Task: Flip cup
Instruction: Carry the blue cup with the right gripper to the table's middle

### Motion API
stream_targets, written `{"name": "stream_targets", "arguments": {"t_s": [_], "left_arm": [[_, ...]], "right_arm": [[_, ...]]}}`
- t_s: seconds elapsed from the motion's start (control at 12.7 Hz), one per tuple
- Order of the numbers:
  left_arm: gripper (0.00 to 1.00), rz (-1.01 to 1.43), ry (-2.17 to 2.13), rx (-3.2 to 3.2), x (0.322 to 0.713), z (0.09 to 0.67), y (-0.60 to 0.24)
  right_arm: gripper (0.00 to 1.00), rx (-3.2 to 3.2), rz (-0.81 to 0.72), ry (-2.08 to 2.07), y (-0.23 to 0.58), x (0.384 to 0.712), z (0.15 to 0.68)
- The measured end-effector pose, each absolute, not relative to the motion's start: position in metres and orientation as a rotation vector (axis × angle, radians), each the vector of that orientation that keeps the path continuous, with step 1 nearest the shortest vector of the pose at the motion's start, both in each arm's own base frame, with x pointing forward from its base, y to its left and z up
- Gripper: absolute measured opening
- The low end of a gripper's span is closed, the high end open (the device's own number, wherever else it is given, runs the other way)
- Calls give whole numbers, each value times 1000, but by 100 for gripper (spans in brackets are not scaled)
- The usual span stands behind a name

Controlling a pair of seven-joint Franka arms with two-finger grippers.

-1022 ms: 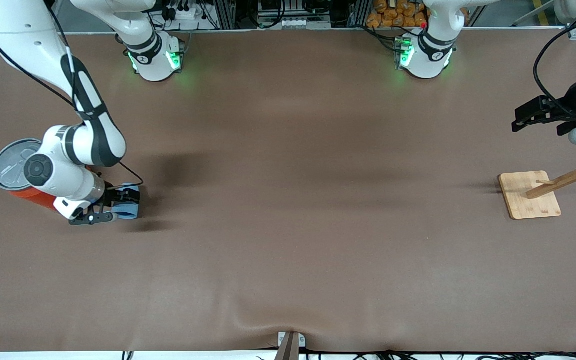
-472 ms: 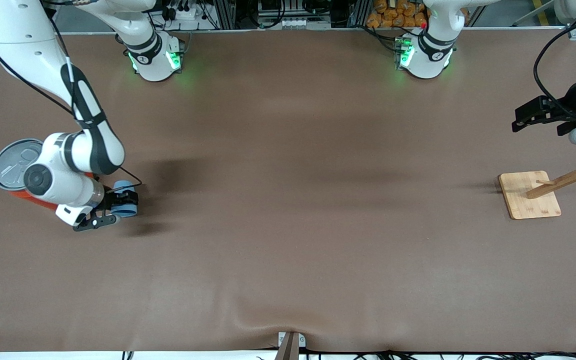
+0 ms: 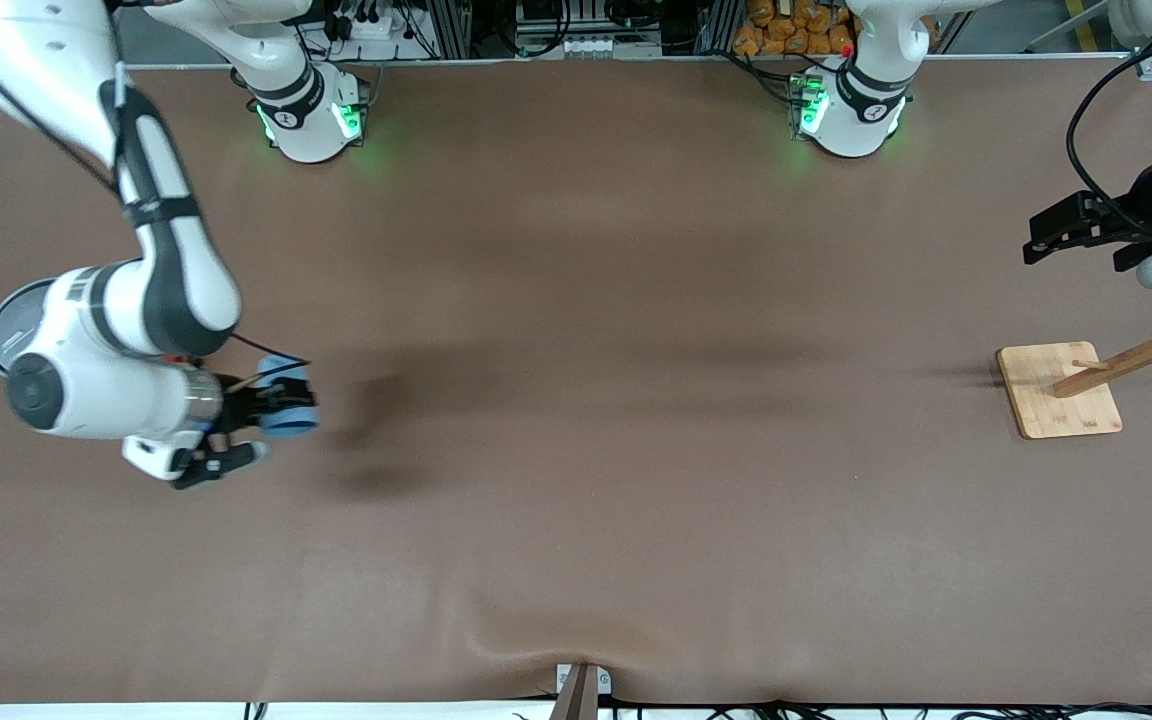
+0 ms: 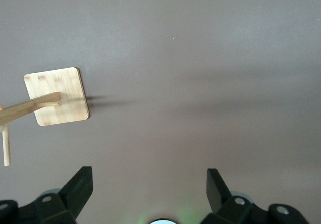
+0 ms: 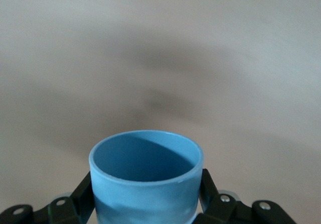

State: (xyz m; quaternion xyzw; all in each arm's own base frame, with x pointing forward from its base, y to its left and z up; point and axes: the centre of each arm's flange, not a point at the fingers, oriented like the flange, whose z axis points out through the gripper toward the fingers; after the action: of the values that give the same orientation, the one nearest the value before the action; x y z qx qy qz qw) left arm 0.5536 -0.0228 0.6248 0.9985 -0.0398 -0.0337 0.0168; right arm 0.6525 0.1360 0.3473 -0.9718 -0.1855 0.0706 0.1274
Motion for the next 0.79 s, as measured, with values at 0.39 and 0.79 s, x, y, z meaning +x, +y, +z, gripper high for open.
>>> {"name": "stream_targets", "arguments": {"t_s": [0.39, 0.79], "left_arm": [[100, -104, -124, 3104, 554, 625, -23], [100, -104, -123, 3104, 554, 625, -22]], "right_arm": [[84, -2727, 34, -851, 303, 645, 372], [84, -2565, -228, -1633, 438, 599, 349]]}}
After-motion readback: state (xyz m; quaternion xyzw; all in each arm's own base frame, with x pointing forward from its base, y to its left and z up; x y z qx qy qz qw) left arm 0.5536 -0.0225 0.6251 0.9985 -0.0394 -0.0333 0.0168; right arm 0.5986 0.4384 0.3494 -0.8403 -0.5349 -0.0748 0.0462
